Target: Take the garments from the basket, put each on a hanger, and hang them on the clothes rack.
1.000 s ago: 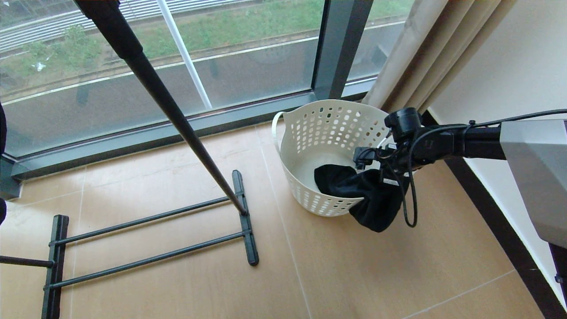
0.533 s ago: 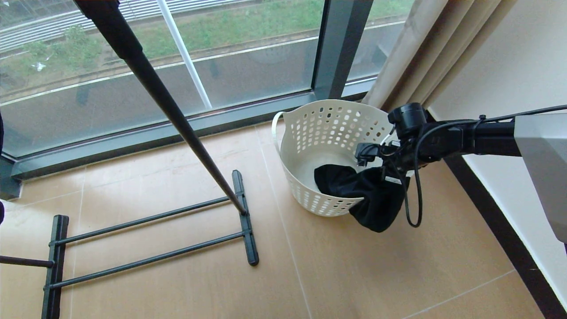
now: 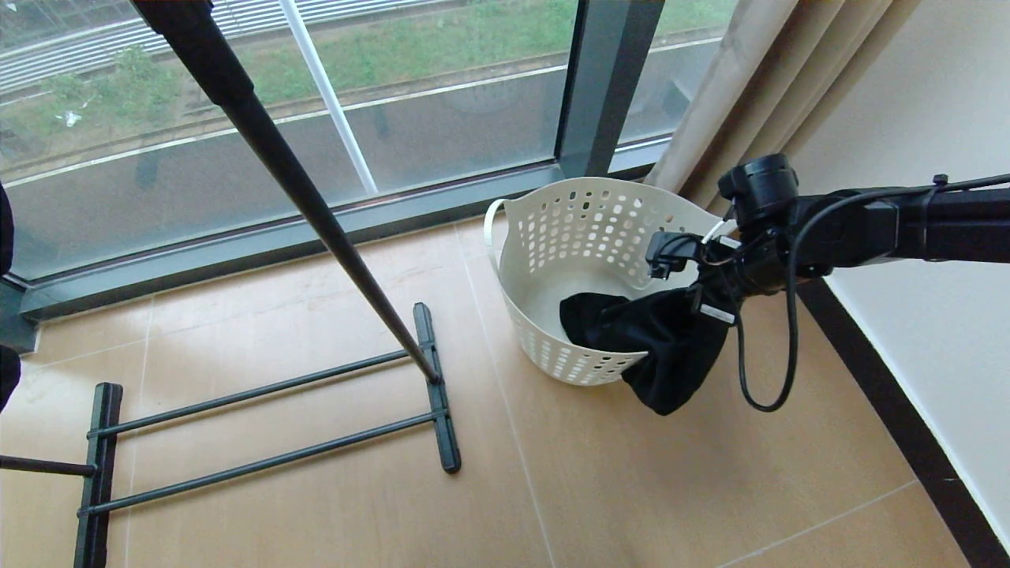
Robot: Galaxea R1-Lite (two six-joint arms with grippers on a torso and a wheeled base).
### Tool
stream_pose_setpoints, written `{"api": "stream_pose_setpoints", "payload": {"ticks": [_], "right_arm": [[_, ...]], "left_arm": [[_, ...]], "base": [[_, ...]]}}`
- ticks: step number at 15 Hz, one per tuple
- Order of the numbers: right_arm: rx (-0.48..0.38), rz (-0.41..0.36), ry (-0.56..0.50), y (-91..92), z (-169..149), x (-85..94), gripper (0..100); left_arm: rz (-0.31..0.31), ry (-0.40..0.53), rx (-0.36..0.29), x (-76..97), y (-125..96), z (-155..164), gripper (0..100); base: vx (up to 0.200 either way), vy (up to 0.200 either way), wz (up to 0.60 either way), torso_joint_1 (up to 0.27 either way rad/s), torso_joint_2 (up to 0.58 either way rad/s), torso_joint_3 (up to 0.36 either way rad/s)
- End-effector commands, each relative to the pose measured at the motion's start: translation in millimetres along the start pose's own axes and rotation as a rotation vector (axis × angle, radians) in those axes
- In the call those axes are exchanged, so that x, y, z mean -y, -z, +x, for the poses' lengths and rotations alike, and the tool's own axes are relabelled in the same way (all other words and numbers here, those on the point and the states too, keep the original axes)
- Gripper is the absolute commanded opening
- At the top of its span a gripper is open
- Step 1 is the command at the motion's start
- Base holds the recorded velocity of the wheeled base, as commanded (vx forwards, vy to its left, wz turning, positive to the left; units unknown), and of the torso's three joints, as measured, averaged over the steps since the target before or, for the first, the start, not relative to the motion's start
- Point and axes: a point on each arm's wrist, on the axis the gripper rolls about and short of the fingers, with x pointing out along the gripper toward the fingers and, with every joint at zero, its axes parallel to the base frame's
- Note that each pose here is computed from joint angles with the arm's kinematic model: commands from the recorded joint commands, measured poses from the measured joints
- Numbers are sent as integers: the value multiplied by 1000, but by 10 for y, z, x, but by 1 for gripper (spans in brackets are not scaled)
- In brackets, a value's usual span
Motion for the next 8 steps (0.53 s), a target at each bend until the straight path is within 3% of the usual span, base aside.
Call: {"api": "stream_pose_setpoints", "payload": {"ticks": [1, 5, 8], "right_arm": [[47, 8, 19, 85, -483, -1, 0], [145, 74, -6, 251, -1064, -138, 0], [244, 185, -27, 393, -1489, -253, 0]], "left_arm": [[0, 0, 1, 0, -1, -1, 100], [0, 0, 1, 0, -1, -1, 100], [3, 0, 1, 0, -1, -1, 100]], "base": [[0, 0, 0, 0, 0, 0], [0, 0, 0, 0, 0, 0], [0, 0, 0, 0, 0, 0]]}}
